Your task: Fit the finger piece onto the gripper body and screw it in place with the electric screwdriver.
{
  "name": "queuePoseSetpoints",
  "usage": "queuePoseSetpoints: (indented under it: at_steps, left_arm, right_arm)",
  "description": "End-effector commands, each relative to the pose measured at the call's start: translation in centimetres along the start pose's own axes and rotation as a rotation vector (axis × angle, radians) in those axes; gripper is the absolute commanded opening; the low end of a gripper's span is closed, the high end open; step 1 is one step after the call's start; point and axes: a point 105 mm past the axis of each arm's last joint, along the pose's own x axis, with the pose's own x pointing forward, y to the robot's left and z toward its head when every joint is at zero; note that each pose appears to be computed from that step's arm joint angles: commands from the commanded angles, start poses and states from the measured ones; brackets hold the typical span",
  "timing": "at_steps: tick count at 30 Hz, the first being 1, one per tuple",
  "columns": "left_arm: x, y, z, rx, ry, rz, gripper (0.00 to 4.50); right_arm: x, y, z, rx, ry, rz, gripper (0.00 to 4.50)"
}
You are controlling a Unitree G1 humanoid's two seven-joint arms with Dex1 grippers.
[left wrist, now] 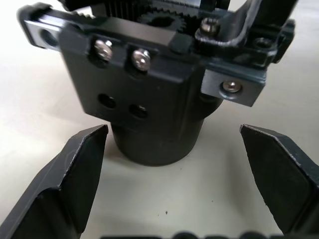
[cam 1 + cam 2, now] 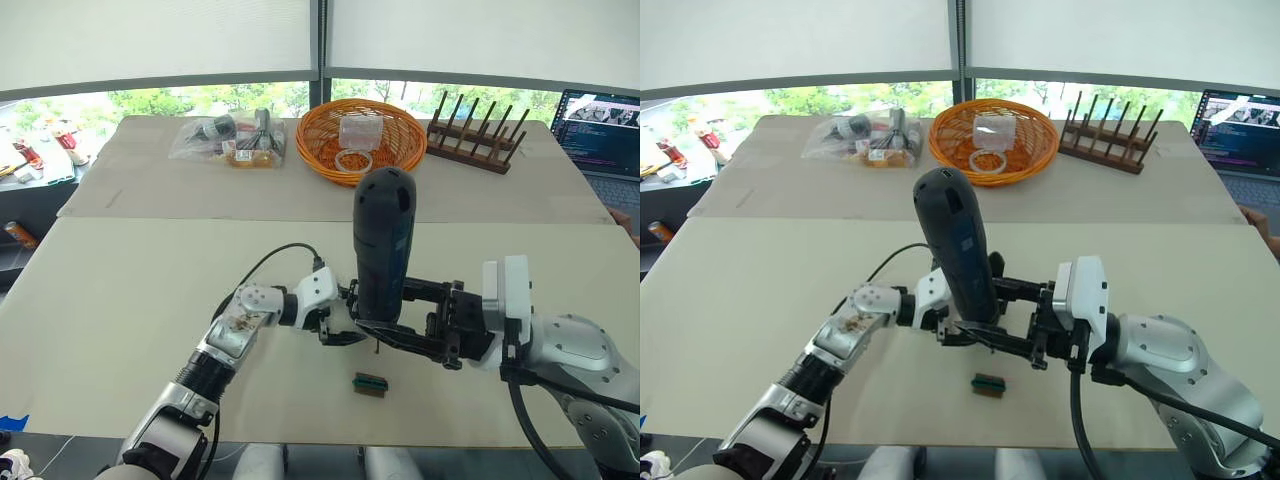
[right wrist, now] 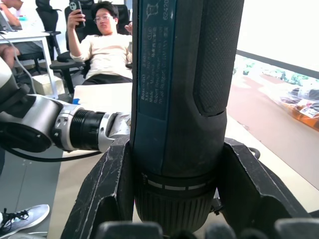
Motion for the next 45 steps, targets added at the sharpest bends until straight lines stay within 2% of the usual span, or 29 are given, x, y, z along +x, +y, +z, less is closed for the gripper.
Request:
queuePoseSetpoints:
  at_steps: [1, 2, 3, 13, 16, 20, 22, 24, 25, 29, 33, 38, 45]
  left_arm:
    - [0.3, 0.1, 0.9, 0.043, -0.029, -0.027, 2.79]
    - [0.3, 0.2, 0.9, 0.046, -0.03, -0.032, 2.34]
    - [0.2, 0.3, 0.9, 0.066, -0.03, -0.056, 2.29]
    - [0.0, 1.5, 1.7, 0.234, -0.052, -0.309, 2.29]
    - [-0.1, 1.6, 0.8, 0.249, -0.001, -0.338, 2.29]
    - [-0.7, 1.8, 0.3, 0.203, -0.005, -0.321, 2.29]
    - [-1.3, 1.6, 0.0, 0.181, -0.012, -0.32, 3.34]
    - [-2.2, 1.0, -0.7, 0.173, -0.004, -0.309, 4.18]
    - [-2.5, 0.7, -1.0, 0.168, -0.001, -0.297, 4.43]
    - [-3.5, -0.8, -1.3, 0.101, -0.034, -0.195, 4.5]
    - [-3.1, -2.2, -0.6, 0.063, -0.076, -0.101, 4.5]
    - [-2.2, -1.7, -0.4, 0.052, -0.072, 0.002, 4.5]
    - [-1.2, -1.7, -0.5, 0.049, -0.068, 0.022, 4.5]
  right_arm:
    - [0.0, 0.1, 1.4, -0.056, -0.03, 0.001, 1.93]
    - [0.0, 0.0, 1.4, -0.056, -0.03, 0.001, 1.93]
    - [0.0, 0.0, 1.4, -0.053, -0.032, 0.002, 1.93]
    - [-0.1, 0.2, 1.7, -0.025, -0.028, 0.022, 1.93]
    - [-0.1, 0.2, 1.7, -0.027, -0.024, 0.017, 1.93]
    - [-0.2, 0.1, 1.7, -0.031, -0.022, 0.003, 1.93]
    - [-0.2, 0.1, 1.8, -0.031, -0.025, -0.001, 1.93]
    - [-0.2, 0.2, 1.9, -0.028, -0.031, 0.001, 1.93]
    - [-0.3, 0.2, 2.0, -0.026, -0.033, 0.003, 1.93]
    - [-0.3, 0.4, 2.4, -0.013, -0.044, 0.018, 1.93]
    - [-0.4, 0.5, 3.0, -0.005, -0.047, 0.038, 1.93]
    - [-0.5, 0.7, 4.0, 0.017, -0.053, 0.079, 1.93]
    - [0.6, -0.7, 7.1, 0.019, -0.111, 0.09, 1.93]
